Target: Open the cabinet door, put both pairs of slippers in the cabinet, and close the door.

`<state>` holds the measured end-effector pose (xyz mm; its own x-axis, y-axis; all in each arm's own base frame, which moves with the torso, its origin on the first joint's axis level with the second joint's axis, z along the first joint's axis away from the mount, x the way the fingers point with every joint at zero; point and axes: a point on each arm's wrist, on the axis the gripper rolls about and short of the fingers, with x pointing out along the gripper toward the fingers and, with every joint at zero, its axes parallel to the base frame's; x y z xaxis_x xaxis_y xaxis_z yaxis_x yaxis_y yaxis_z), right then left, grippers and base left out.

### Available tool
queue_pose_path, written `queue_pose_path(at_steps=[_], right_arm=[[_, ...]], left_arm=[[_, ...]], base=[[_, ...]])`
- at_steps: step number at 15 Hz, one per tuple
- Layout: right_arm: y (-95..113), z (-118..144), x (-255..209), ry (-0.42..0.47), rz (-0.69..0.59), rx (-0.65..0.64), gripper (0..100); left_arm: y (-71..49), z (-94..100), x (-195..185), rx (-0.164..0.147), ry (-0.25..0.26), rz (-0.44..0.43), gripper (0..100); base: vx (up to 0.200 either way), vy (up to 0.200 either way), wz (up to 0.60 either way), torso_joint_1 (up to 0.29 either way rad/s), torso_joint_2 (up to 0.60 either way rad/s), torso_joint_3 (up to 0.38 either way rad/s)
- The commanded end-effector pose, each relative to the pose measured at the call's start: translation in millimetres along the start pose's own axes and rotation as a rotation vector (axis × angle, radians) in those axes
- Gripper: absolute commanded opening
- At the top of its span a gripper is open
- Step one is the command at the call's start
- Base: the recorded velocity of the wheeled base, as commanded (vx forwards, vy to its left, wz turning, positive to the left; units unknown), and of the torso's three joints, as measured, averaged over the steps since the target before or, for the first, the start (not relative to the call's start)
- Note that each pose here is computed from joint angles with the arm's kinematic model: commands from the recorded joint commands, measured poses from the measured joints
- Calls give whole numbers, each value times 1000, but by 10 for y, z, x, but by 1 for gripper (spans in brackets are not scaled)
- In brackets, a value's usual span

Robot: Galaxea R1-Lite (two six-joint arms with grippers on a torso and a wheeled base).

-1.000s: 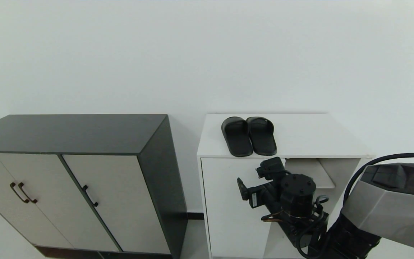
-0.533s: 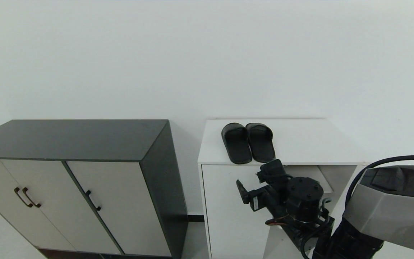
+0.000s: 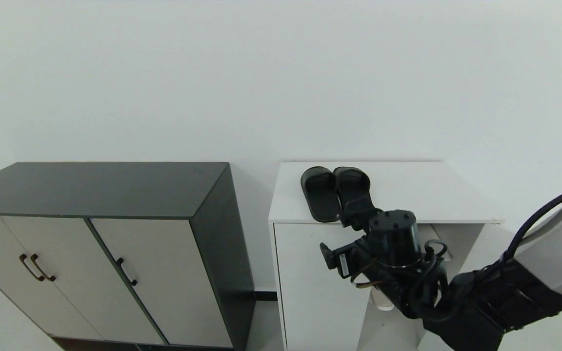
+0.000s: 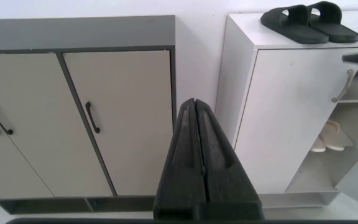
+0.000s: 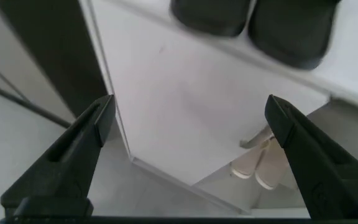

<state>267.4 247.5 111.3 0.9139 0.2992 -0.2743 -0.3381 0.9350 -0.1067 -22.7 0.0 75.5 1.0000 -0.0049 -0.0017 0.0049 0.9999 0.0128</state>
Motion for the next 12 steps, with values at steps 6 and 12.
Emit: queue_pose_path(at_steps=[6,12], right_arm=[[-56,994,-134,-78,-70,157,100],[14,667,60,4,-140,176,100]], left_arm=[[0,0,1,0,1,0,0],[0,0,1,0,1,0,0]], base=[[0,0,0,0,0,0],[0,0,0,0,0,0]])
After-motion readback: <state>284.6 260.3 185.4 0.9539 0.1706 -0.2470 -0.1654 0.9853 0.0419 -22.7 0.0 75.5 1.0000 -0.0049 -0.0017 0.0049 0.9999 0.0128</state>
